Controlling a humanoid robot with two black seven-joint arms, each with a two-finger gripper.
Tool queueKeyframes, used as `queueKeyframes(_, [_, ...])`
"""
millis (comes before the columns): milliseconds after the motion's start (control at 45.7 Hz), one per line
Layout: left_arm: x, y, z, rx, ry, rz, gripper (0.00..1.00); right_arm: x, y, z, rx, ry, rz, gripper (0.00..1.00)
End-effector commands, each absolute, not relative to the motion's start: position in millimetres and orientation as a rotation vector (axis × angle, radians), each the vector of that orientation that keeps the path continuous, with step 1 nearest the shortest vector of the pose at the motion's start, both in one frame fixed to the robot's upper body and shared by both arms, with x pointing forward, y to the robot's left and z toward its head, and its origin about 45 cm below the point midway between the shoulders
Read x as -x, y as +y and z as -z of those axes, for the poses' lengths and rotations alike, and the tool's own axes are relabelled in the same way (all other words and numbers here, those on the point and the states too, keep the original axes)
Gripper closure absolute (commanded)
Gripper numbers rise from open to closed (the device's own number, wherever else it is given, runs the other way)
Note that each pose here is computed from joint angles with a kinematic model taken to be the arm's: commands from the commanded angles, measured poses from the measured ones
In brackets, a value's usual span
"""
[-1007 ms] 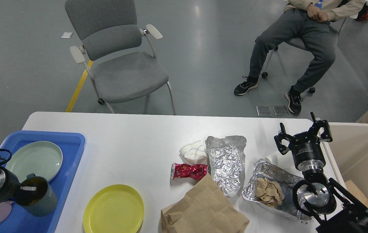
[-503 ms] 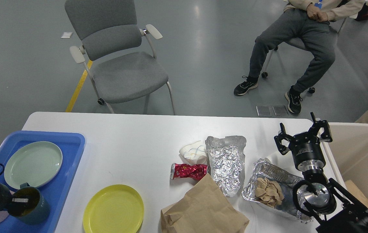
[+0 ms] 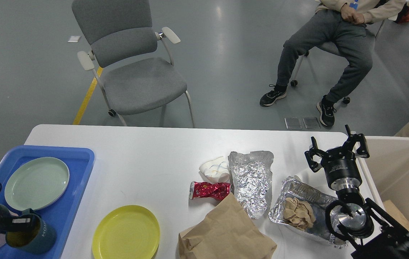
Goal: Tidy desktop
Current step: 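Lift the dark green mug and set it on the blue tray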
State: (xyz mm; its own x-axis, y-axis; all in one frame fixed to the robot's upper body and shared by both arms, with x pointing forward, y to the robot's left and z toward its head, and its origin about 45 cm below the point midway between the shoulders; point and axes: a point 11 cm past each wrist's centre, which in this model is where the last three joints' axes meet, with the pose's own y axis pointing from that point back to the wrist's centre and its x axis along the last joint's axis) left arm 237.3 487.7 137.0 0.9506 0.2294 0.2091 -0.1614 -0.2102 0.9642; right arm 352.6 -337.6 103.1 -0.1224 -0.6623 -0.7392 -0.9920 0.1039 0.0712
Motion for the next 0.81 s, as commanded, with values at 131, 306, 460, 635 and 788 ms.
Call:
queueKeyframes(131, [-236, 492, -141, -1.756, 0.06, -0.363, 0.08, -353, -338, -103, 1.61, 1.847, -0.792, 0.0])
queueKeyframes(306, [-235, 492, -141, -1.752, 0.066, -0.362, 0.07, -353, -338, -103, 1.61, 1.847, -0.792, 0.0])
queueKeyframes(460, [-236, 491, -142, -1.749, 0.071, -0.362, 0.07, -353, -338, -103, 1.611, 1.846, -0.791, 0.0])
queueKeyframes(635, [-241, 487, -164, -1.735, 0.109, -0.357, 0.07, -353, -338, -103, 1.609, 1.847, -0.793, 0.0])
queueKeyframes(788, [-252, 481, -195, -1.735, 0.127, -0.394, 0.07, -352, -338, -103, 1.61, 1.849, -0.793, 0.0])
